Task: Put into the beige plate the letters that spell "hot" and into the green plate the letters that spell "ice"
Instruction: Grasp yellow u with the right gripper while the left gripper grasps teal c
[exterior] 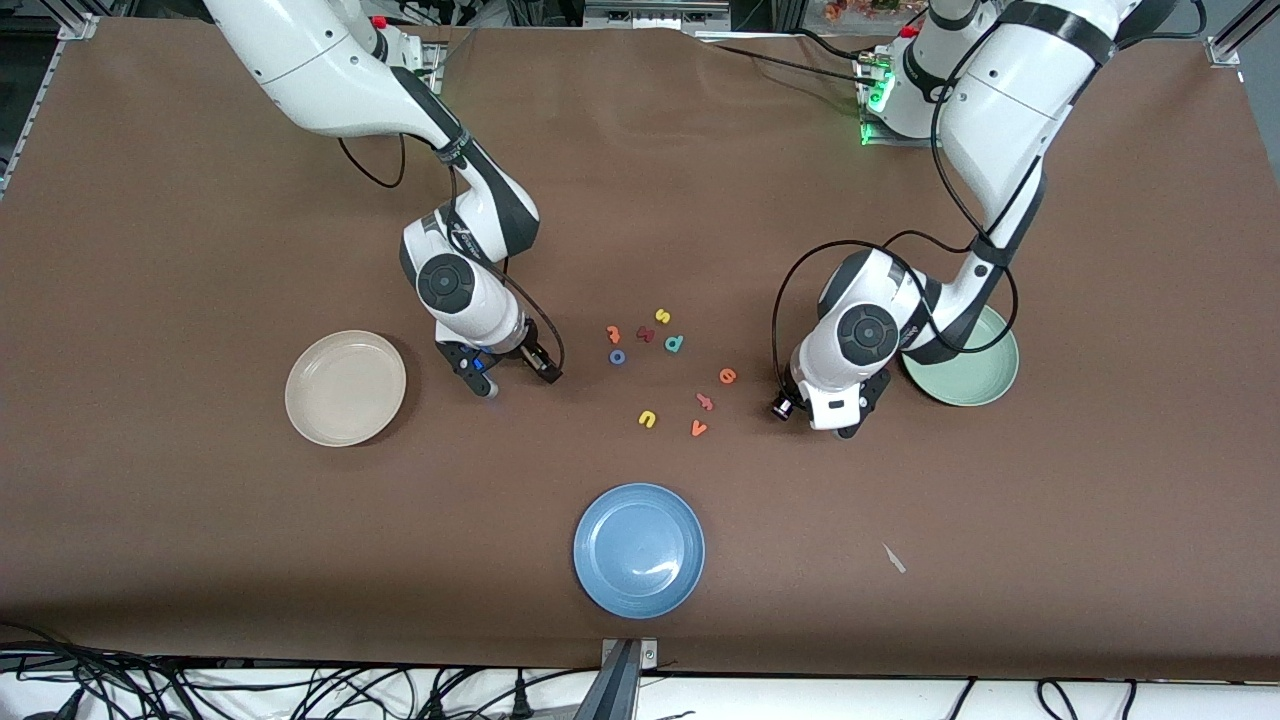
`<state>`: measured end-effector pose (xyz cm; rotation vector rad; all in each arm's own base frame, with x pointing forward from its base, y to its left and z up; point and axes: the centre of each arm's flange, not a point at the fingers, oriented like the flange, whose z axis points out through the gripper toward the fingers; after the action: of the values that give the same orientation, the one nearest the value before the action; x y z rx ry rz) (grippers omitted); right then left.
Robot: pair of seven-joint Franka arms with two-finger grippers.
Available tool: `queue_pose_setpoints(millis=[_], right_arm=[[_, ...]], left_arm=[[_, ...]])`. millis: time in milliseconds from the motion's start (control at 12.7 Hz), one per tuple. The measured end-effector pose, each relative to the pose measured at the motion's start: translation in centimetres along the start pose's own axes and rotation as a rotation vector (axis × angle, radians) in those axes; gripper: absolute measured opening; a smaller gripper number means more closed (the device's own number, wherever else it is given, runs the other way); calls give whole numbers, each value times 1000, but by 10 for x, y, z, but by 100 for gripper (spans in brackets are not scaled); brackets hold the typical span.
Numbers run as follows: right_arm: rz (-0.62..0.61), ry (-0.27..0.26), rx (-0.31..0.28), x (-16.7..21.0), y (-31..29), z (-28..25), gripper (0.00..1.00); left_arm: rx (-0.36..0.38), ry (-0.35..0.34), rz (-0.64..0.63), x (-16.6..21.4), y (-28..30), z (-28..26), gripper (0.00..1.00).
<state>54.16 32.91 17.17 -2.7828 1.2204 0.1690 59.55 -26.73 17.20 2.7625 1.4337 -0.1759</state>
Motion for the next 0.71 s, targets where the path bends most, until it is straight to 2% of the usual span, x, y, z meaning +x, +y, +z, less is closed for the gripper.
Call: queue_pose_setpoints(millis=[79,157,236,315,393,551,629,708], right_arm=[[0,0,1,0,0,0,84],[-1,0,1,0,0,0,71],[-1,0,1,0,0,0,64],[-2,1,1,0,0,-1,63],[-3,1,1,0,0,-1,55],[-10,2,-1,-1,2,-2,51],[-11,2,-1,-1,2,-2,51],[-11,2,-3,0,3,-2,44]], left_arm=[[0,0,-1,-1,0,0,60],[0,0,-2,-1,0,0,57],[0,0,-3,0,0,0,57],[-2,1,-3,0,0,0,52],[-2,1,-3,0,0,0,52],[-9,2,-3,0,1,-1,36],[-10,2,-3,0,1,-1,34],[-11,2,-3,0,1,-2,26]])
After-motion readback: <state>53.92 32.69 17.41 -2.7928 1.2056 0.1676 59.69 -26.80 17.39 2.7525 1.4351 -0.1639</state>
